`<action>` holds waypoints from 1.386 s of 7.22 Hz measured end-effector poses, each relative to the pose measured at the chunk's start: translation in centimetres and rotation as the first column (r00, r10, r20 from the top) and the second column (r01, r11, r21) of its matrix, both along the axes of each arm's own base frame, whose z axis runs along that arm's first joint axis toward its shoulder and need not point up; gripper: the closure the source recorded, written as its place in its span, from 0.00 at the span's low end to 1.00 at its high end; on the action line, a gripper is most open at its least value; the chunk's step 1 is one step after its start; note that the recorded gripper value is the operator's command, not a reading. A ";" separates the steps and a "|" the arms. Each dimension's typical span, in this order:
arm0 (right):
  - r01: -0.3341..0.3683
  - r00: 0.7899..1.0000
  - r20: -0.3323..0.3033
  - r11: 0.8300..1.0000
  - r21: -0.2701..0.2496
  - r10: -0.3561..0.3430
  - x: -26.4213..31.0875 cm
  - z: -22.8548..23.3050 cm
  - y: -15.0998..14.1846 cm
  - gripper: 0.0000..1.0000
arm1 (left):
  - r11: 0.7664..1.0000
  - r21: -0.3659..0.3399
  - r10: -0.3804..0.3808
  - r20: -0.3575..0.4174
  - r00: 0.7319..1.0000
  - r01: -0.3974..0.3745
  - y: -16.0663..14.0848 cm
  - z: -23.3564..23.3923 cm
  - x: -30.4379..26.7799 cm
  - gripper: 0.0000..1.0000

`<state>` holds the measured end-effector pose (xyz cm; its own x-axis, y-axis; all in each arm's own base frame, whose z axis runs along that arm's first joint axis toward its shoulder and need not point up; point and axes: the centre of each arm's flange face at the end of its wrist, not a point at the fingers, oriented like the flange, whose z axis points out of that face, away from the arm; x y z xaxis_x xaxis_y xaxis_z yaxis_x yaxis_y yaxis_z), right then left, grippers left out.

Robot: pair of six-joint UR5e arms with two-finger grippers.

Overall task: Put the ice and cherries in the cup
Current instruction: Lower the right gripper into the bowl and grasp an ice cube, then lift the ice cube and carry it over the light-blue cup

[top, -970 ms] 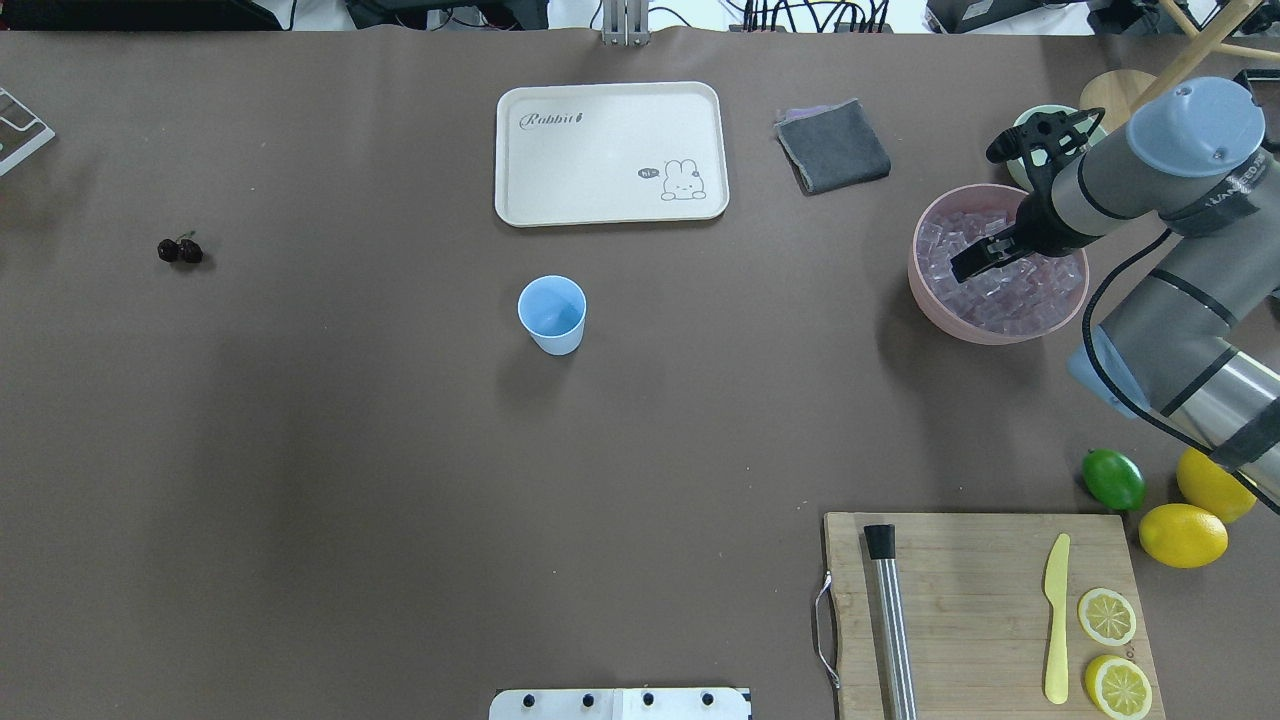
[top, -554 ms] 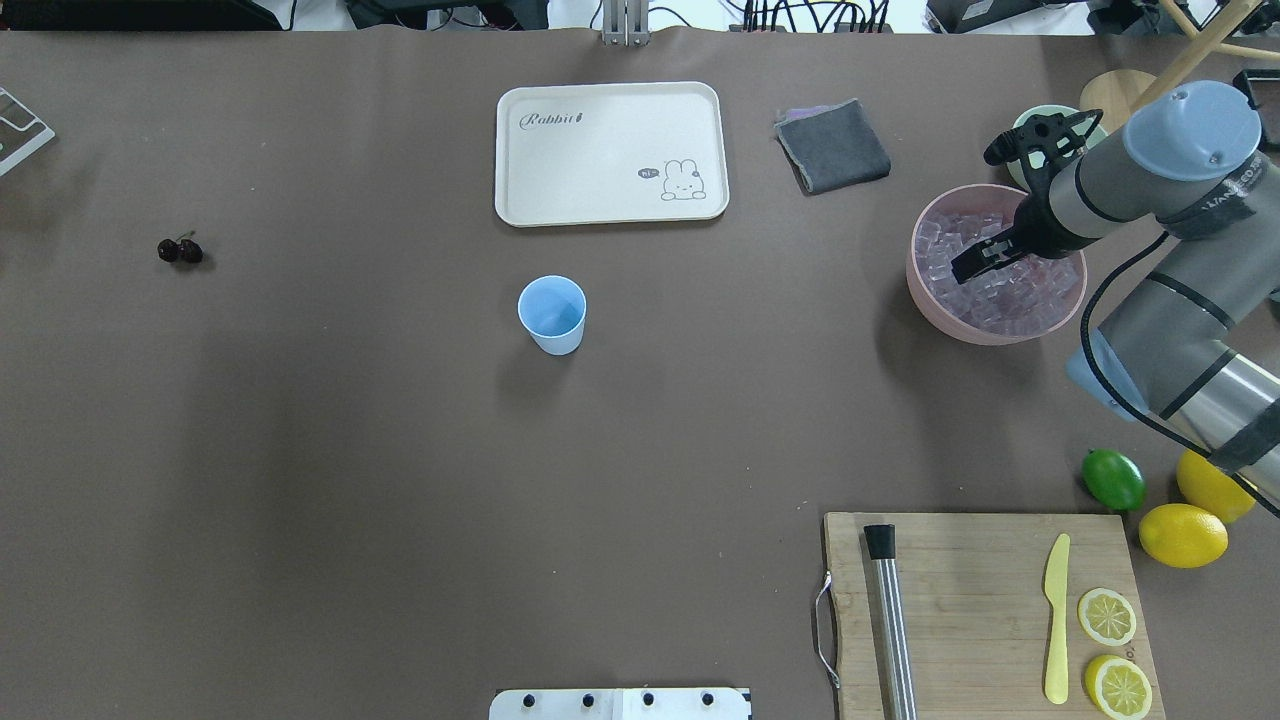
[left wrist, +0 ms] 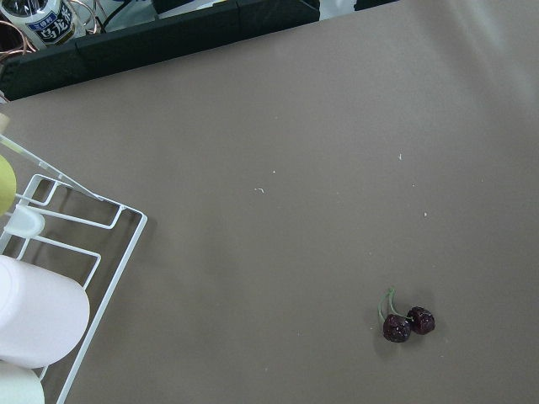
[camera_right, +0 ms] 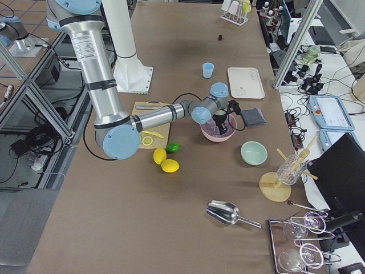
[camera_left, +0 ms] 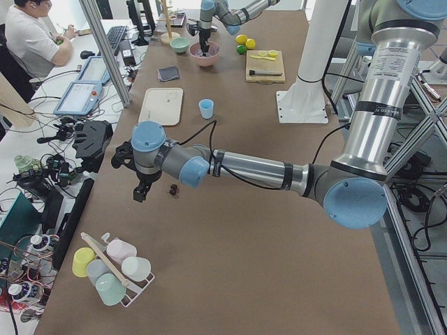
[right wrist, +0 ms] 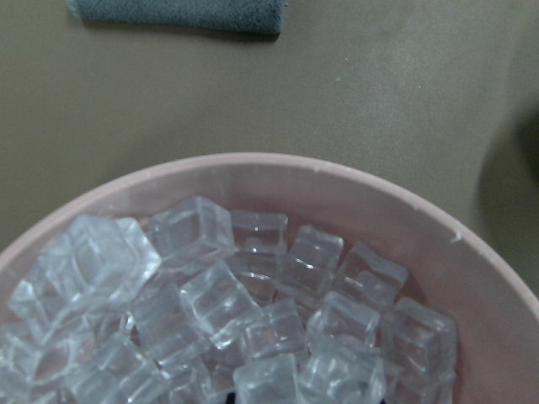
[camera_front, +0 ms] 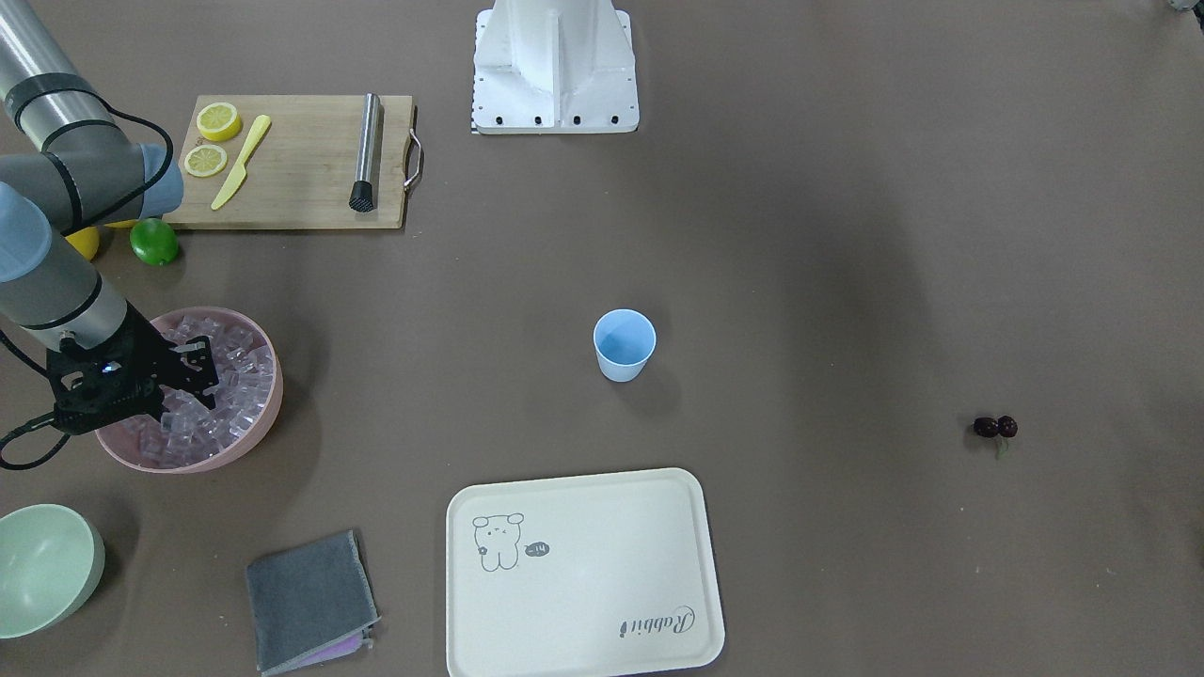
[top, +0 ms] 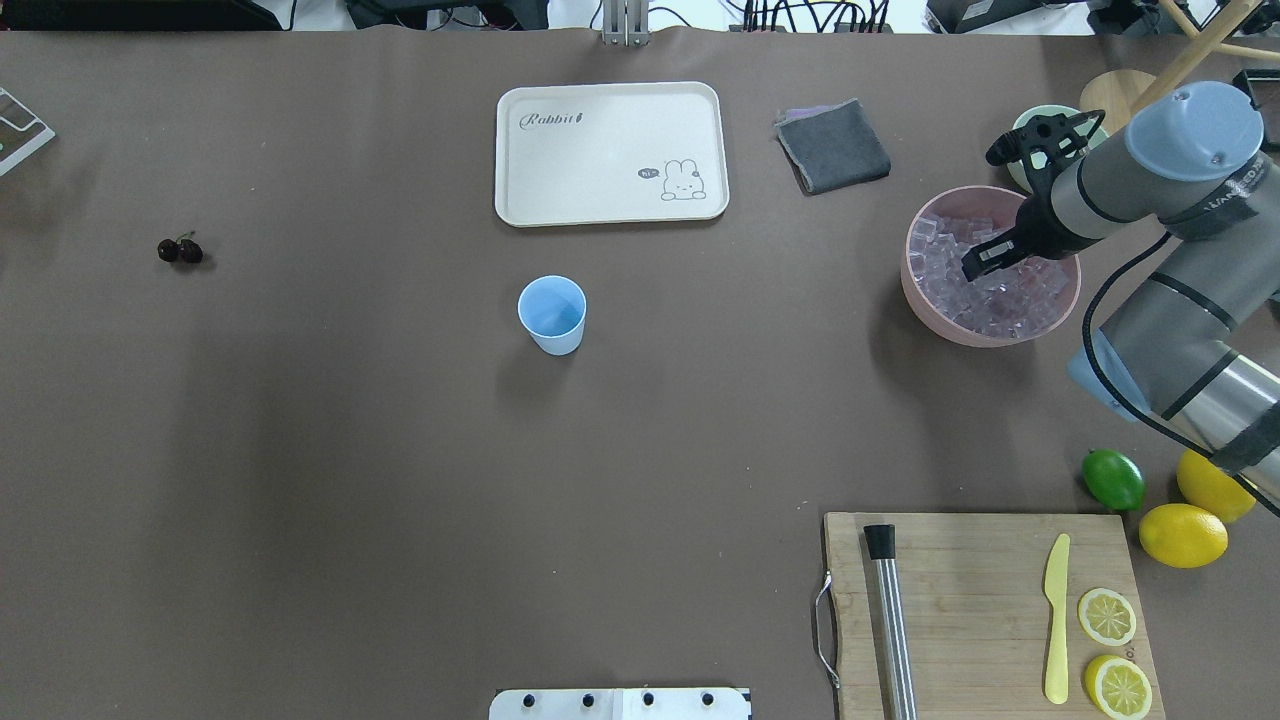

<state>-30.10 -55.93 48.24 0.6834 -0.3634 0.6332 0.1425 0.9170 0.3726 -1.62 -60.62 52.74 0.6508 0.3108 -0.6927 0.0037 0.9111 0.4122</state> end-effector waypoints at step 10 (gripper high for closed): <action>-0.050 0.997 0.058 0.994 -0.096 0.056 0.5 -16.4 -2.1 0.93 | 1.000 0.005 0.000 -0.002 1.000 0.000 0.1 -0.2 0.0 0.03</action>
<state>-29.60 -58.05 31.86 0.6598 -0.2642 0.7035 0.0726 0.9542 0.2903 -1.61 -60.50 52.59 0.6493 0.3143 -0.6925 0.0040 0.9092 0.4164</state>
